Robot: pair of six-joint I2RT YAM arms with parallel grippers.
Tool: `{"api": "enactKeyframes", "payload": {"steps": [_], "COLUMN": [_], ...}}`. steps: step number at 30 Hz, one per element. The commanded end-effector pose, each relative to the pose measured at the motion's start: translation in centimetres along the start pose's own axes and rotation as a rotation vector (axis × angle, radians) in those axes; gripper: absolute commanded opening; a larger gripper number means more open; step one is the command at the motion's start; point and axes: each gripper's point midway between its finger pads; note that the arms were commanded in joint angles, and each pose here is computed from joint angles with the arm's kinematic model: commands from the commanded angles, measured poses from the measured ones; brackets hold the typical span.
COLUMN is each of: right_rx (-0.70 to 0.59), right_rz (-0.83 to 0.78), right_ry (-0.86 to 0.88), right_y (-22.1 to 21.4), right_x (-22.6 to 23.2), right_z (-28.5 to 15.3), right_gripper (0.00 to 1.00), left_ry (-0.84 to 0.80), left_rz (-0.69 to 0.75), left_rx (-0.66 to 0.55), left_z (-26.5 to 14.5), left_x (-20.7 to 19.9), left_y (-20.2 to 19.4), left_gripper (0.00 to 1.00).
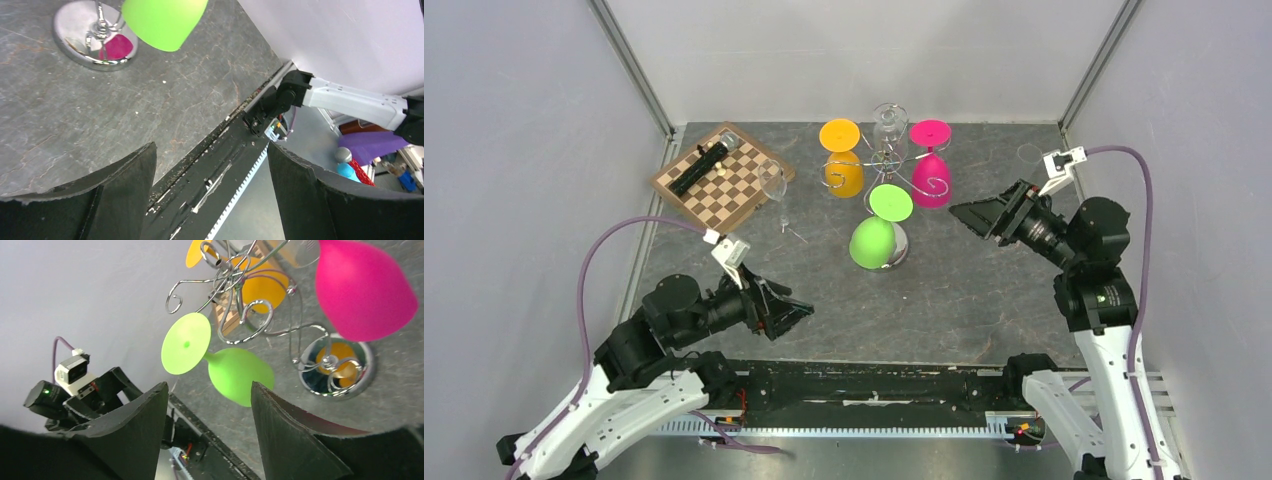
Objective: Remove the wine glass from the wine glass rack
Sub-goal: Place the wine glass at the center of the board, then pick up the wine glass from the wine rack.
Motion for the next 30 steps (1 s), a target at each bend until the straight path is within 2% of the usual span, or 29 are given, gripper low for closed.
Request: {"api": "enactKeyframes", "payload": {"steps": [1, 16, 22, 30], "right_rx": [-0.069, -0.049, -0.089, -0.111], "right_rz": [0.063, 0.231, 0.258, 0.328], "right_ry": [0.102, 0.126, 0.112, 0.078], "right_y": [0.7, -2.8, -2.8, -3.3], "right_x": [2.4, 2.7, 3.1, 3.1], "right_z": [-0.3, 2.9, 3.9, 5.0], "right_gripper": [0.63, 0.62, 0.6, 0.54], "left_ry": [0.033, 0.053, 0.06, 0.093], "left_rz": [-0.017, -0.022, -0.022, -0.014], "left_rx": [-0.102, -0.134, -0.128, -0.161], "left_z": [-1.1, -2.5, -2.8, -3.3], "left_x": [-0.2, 0.2, 0.5, 1.3], "left_y": [2.2, 2.4, 2.1, 2.4], "left_gripper": [0.87, 0.87, 0.87, 0.87]}}
Point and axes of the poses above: each gripper's point midway between its finger pads, its own z axis out along the fingers, its own x axis along the line the jaws close on, y = z × x, and after that the axes turned 12 degrees about -z, right-handed
